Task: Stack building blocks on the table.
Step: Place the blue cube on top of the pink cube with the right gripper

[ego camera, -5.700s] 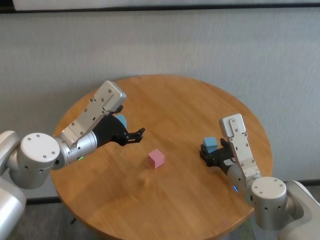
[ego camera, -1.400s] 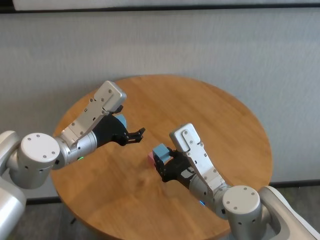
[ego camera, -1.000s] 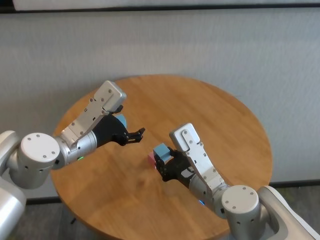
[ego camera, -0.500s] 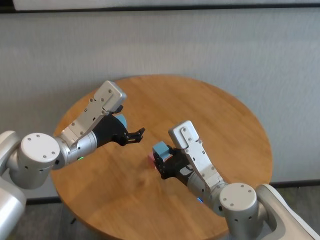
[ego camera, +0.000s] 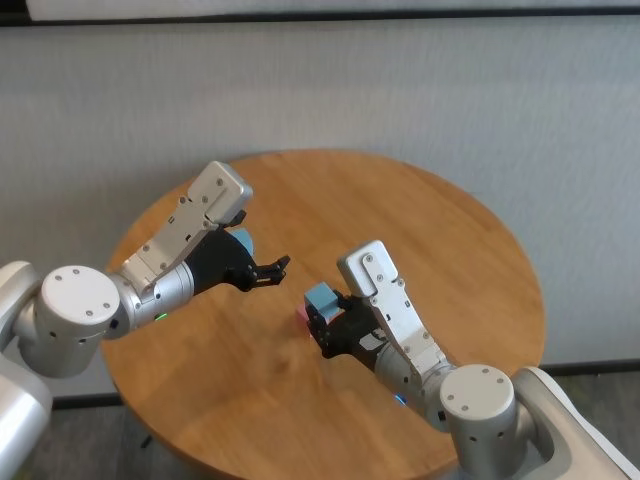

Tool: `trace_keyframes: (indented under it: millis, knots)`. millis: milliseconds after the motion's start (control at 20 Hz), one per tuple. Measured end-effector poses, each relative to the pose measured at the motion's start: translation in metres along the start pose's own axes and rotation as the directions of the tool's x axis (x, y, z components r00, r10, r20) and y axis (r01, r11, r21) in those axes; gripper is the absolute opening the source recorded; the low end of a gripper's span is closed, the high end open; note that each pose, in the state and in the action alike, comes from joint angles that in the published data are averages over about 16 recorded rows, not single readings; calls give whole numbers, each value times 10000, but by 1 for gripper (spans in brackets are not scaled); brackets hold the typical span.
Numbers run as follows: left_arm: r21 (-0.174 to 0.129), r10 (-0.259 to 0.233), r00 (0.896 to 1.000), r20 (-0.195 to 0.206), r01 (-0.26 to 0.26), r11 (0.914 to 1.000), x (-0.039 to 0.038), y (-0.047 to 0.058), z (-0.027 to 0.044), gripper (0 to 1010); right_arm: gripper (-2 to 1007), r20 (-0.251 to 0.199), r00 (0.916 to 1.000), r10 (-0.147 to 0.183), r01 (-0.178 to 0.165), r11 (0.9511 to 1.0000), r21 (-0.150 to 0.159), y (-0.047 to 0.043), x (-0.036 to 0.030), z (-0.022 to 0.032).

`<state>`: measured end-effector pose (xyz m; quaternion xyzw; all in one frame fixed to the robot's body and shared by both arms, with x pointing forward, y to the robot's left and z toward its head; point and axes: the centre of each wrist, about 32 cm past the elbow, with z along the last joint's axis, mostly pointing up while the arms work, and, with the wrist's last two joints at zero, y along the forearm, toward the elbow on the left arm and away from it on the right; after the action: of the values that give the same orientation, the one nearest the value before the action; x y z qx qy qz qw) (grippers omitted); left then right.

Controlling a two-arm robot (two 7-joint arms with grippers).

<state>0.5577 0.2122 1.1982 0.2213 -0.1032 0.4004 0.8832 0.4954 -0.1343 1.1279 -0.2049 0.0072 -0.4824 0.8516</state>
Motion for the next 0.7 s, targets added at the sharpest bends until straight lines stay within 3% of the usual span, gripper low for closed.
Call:
trace_keyframes:
  millis: [700]
  knots:
    - [0,0,10000,0,0,10000,0,0,0,1000,356,113,9999,-37,37,10000,9,29,-2,-19]
